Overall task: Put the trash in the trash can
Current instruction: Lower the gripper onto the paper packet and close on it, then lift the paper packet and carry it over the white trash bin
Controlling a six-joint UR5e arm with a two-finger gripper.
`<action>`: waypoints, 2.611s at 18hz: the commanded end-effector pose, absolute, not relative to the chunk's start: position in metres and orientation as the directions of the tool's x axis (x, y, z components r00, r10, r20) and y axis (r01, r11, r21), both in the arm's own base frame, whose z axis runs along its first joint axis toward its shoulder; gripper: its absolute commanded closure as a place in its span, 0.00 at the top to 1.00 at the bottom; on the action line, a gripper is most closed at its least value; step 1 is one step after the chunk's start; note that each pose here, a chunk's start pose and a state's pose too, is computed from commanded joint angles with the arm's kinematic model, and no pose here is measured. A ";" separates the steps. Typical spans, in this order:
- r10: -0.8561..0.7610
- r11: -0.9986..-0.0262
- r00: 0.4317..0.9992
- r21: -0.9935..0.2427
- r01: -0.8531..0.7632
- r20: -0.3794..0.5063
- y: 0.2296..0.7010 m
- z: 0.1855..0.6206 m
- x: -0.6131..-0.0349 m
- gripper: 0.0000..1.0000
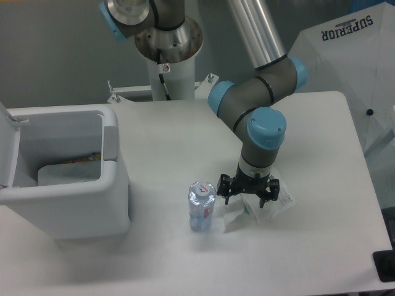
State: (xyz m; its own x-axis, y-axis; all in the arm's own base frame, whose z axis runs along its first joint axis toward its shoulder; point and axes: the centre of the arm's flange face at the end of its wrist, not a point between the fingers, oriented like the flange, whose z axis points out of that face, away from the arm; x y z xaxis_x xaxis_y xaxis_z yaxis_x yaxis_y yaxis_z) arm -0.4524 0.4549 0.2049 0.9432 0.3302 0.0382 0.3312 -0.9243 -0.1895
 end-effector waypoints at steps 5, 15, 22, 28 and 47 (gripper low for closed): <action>0.323 -0.929 0.946 -0.177 0.324 0.040 0.459 0.198 -0.448 0.87; 0.321 -0.929 0.946 -0.180 0.323 0.039 0.460 0.201 -0.445 0.18; 0.321 -0.929 0.946 -0.181 0.322 0.038 0.458 0.205 -0.442 0.00; 0.376 -0.894 0.926 -0.273 0.356 -0.022 0.430 0.274 -0.464 0.00; 0.736 -0.126 0.504 -0.640 0.758 0.452 0.376 0.587 -0.496 0.02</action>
State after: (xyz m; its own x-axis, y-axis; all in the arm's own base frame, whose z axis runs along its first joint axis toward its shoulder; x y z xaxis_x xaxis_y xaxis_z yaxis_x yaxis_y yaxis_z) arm -0.4960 0.3757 0.5869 0.5037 0.7363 0.4518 0.7578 -0.1256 -0.6403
